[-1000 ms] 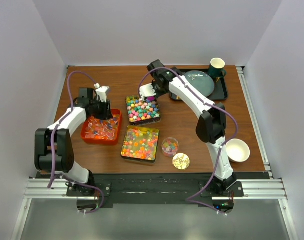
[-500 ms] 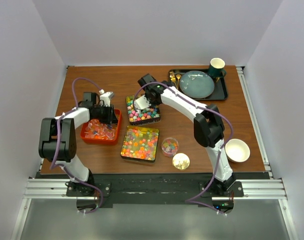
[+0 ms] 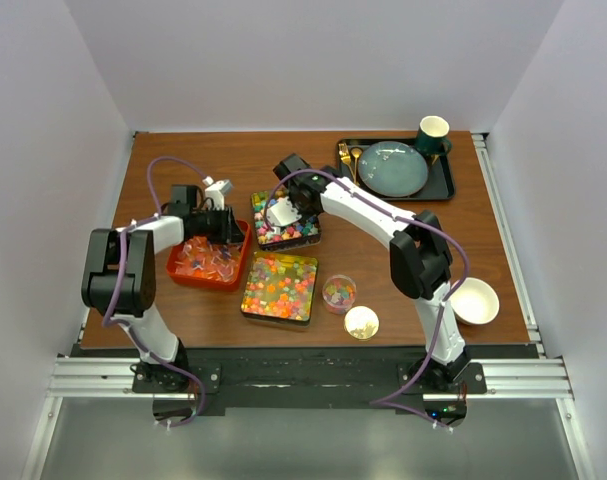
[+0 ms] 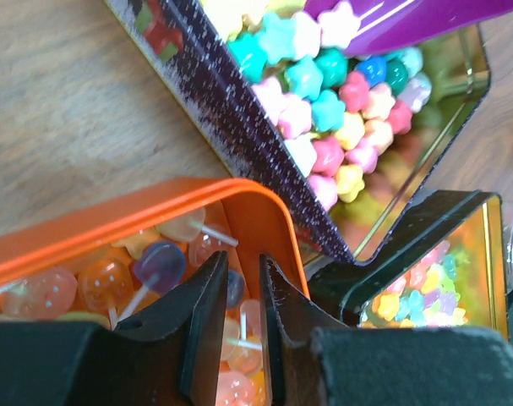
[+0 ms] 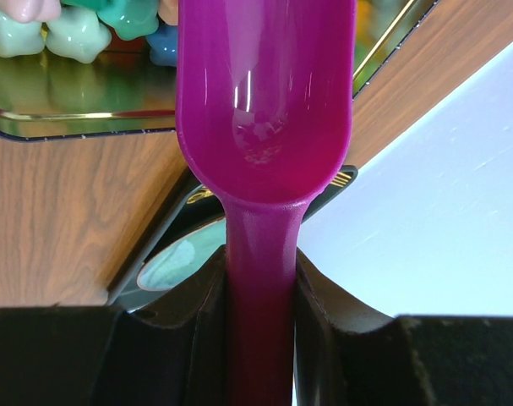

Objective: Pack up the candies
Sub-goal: Scoop the fake candies from the storage box.

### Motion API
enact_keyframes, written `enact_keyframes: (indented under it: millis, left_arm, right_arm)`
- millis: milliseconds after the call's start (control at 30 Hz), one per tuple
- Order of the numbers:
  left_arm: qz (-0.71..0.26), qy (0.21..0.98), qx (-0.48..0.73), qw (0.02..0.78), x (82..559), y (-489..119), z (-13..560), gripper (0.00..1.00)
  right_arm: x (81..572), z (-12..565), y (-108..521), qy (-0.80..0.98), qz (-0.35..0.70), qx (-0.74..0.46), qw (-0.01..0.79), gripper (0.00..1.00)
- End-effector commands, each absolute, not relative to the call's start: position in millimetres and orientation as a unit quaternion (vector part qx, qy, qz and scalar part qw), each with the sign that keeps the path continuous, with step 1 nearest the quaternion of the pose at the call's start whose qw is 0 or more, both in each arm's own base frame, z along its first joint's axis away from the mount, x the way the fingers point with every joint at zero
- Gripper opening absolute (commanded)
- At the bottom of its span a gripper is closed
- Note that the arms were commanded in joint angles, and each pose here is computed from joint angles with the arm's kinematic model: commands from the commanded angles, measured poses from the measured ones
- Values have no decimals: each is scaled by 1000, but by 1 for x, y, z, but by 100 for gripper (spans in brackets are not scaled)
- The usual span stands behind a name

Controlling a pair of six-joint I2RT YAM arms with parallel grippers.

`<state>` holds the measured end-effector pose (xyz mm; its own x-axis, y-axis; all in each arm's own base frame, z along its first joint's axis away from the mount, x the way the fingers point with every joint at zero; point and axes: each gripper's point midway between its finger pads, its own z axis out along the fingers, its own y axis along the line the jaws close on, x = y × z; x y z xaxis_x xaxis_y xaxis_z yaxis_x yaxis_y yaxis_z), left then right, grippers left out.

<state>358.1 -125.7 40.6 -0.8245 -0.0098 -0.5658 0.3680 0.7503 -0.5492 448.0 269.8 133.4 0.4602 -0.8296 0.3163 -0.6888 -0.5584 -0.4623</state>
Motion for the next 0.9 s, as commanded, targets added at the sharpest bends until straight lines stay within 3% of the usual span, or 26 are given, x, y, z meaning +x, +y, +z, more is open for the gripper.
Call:
enact_keyframes:
  millis: [0, 867]
  left_arm:
    - [-380, 869, 106, 299, 366, -141, 49, 26]
    - [-425, 857, 63, 285, 389, -155, 39, 26]
  right_arm:
    - [423, 125, 264, 437, -214, -868, 100, 0]
    - [398, 53, 297, 403, -141, -902, 64, 0]
